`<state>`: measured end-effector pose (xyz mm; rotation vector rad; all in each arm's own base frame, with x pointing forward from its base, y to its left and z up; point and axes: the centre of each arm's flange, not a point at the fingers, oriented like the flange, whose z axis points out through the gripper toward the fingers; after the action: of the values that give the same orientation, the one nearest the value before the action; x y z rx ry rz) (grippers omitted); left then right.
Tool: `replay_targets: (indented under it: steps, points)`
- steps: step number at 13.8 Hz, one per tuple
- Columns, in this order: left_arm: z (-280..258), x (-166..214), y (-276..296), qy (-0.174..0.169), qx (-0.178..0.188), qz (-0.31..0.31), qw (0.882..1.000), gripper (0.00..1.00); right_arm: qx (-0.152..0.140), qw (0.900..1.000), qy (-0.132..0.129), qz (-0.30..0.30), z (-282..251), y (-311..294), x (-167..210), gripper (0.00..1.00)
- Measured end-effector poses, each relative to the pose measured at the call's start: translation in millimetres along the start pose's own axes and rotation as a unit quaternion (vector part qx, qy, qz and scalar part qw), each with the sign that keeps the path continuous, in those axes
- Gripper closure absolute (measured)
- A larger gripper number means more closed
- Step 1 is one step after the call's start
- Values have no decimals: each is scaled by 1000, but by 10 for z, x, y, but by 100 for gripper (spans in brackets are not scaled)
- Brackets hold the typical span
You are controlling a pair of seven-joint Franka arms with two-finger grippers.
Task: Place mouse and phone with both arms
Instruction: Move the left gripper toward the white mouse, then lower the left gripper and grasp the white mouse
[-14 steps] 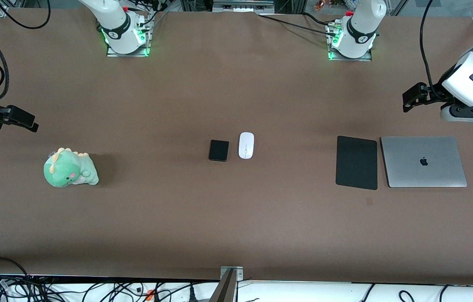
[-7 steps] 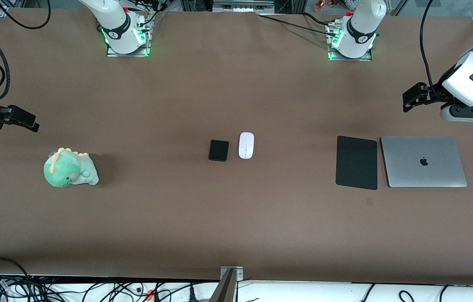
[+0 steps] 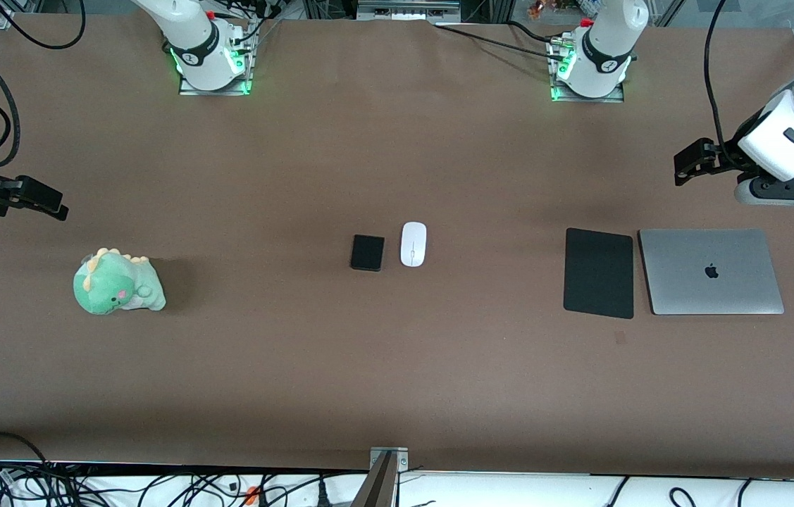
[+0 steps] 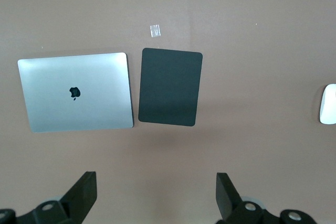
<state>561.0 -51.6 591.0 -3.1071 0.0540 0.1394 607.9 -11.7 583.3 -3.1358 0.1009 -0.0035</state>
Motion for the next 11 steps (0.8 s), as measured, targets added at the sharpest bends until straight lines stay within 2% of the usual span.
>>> replay_targets:
  steps: [6,8,11]
  points:
    - [72,16,237,-9,-1,27,1000,0,0,1000,-2,0,4,-1,-5,0]
    - [203,27,683,-21,2,64,998,0,0,1000,-8,0,14,-3,-17,0]
    - [744,159,1393,-59,-2,114,992,0,0,1000,-13,-1,22,-9,-28,0]
